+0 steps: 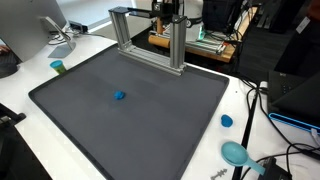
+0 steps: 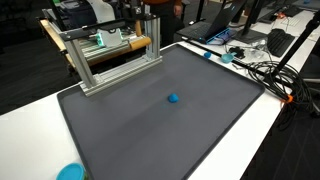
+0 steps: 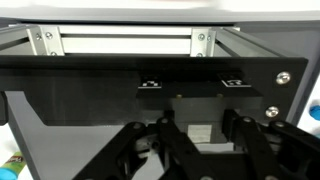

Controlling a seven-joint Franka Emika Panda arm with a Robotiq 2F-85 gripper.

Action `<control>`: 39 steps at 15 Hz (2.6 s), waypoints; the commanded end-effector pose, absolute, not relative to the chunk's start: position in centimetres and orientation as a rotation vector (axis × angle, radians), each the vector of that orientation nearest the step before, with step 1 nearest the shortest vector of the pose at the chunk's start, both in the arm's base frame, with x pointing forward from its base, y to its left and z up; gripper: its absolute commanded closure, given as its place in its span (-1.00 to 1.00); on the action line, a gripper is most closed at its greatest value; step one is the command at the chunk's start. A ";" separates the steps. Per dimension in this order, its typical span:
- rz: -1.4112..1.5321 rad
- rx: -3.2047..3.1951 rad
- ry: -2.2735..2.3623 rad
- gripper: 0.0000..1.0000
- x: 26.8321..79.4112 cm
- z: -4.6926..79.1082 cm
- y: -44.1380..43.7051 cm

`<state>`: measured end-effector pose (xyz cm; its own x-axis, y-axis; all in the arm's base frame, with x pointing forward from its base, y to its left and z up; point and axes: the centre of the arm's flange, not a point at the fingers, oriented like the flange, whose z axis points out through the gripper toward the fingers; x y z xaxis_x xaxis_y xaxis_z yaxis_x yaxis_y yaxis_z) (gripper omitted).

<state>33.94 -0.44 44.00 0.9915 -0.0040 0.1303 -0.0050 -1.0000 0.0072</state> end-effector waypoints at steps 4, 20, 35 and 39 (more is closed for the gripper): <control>0.322 3.101 -0.027 0.57 40.6 46.5 4.7; 0.227 3.025 -0.454 0.07 54.2 45.3 9.6; 0.396 3.065 -0.120 0.57 63.6 42.7 -1.0; 0.404 3.077 -0.189 0.07 63.1 42.3 -0.8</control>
